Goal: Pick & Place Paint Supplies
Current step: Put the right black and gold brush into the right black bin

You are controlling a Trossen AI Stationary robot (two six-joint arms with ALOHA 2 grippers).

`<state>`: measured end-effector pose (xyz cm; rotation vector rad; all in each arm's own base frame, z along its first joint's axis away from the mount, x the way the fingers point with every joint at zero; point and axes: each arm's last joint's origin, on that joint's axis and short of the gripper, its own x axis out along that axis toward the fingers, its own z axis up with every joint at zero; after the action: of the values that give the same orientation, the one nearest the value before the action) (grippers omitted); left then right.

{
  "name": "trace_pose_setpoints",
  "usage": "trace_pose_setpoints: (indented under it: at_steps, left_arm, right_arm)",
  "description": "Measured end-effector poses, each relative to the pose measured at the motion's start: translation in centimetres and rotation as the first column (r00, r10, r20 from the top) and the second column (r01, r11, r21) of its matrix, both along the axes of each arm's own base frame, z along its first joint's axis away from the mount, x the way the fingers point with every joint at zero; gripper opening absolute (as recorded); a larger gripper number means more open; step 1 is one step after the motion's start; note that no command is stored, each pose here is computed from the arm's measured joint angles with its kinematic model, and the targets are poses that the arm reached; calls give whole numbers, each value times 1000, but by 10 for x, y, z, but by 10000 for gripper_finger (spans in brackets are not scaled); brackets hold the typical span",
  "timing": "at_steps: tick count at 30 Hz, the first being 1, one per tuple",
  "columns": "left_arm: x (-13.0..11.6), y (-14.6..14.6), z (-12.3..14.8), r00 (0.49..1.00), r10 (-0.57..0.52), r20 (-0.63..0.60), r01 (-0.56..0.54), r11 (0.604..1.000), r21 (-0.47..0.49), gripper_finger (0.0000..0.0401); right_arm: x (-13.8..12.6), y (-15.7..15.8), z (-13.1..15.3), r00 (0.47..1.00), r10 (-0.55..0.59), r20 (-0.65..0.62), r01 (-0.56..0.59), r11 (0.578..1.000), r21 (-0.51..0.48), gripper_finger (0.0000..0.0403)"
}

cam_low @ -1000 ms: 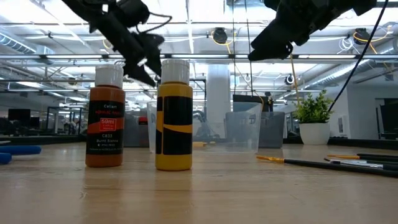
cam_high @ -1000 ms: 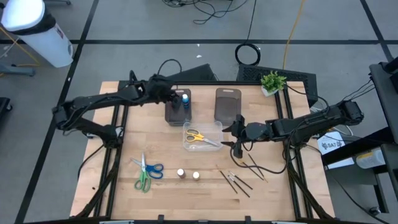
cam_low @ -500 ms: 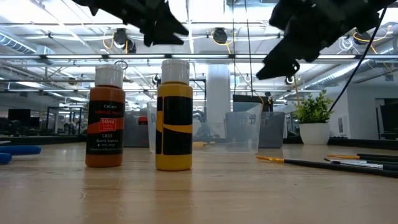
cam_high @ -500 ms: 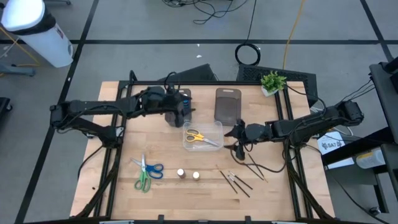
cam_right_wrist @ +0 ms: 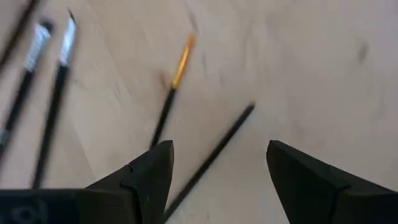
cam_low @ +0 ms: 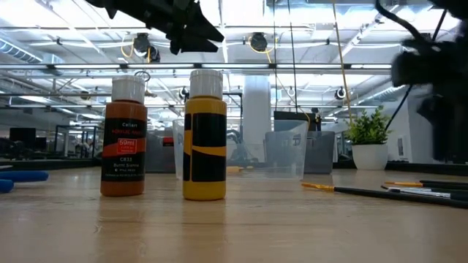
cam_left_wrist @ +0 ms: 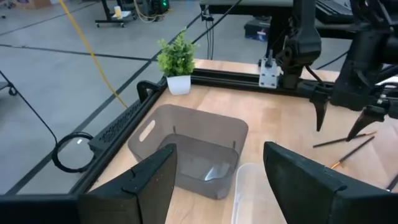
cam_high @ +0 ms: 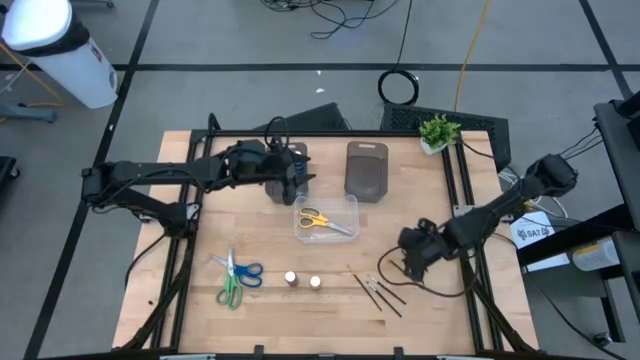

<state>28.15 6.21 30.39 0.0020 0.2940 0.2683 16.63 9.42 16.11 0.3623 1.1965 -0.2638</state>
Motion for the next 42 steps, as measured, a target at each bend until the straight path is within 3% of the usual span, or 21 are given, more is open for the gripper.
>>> trace_pose_setpoints:
  at_steps: [7, 14, 21, 30, 42]
  left_arm:
    - [0, 1, 1, 1000, 5, 11, -5, 1000, -4, 266]
    - [0, 1, 1, 1000, 4, 8, -4, 1000, -1, 260]
    - [0, 1, 0, 1000, 4, -1, -4, 1000, -2, 248]
    - [0, 1, 0, 1000, 4, -1, -4, 1000, -5, 265]
    - [0, 1, -1, 1000, 4, -2, -4, 1000, -6, 257]
  right_arm:
    - [-3, 11, -25, 998, -22, -65, 14, 994, -113, 242]
    - [-2, 13, -40, 987, -38, -158, 16, 990, -142, 234]
    - [-1, 9, -42, 972, -129, -195, 109, 988, -112, 146]
    - [-1, 7, -44, 979, -83, -186, 58, 989, -136, 14]
    - [-6, 3, -62, 996, -40, -86, 31, 993, -112, 3]
